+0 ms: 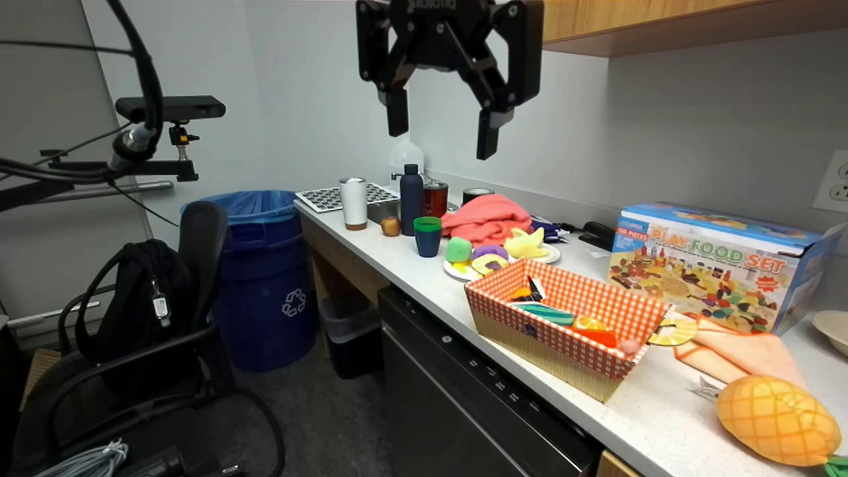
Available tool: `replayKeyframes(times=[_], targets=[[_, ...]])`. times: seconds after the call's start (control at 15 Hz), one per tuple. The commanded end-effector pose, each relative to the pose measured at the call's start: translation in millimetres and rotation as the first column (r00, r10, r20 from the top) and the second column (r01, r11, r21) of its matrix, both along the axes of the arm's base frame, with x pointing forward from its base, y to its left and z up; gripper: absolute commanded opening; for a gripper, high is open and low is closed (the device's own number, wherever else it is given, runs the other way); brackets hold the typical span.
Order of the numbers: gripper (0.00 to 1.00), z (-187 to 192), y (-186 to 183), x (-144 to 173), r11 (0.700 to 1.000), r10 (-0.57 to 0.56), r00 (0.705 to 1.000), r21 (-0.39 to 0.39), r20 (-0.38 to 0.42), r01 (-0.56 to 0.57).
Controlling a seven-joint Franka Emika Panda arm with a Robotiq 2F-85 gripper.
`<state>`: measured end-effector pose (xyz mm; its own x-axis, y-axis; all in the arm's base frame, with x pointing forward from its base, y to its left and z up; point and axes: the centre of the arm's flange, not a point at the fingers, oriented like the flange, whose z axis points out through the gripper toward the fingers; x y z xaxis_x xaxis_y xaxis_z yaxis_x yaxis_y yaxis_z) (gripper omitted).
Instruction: Pick up the pineapple from the counter and put it in the basket
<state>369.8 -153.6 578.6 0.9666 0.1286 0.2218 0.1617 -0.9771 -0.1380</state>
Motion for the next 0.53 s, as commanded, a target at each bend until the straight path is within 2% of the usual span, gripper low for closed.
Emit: replayKeyframes(times=[0.0,0.47], targets=[[1.00,4,-12,52,0.998,-0.054,0.998,0.020,-0.031,0.054],[1.00,-29,-26,128,0.995,-0.099,0.990,-0.006,-0.096,0.098]])
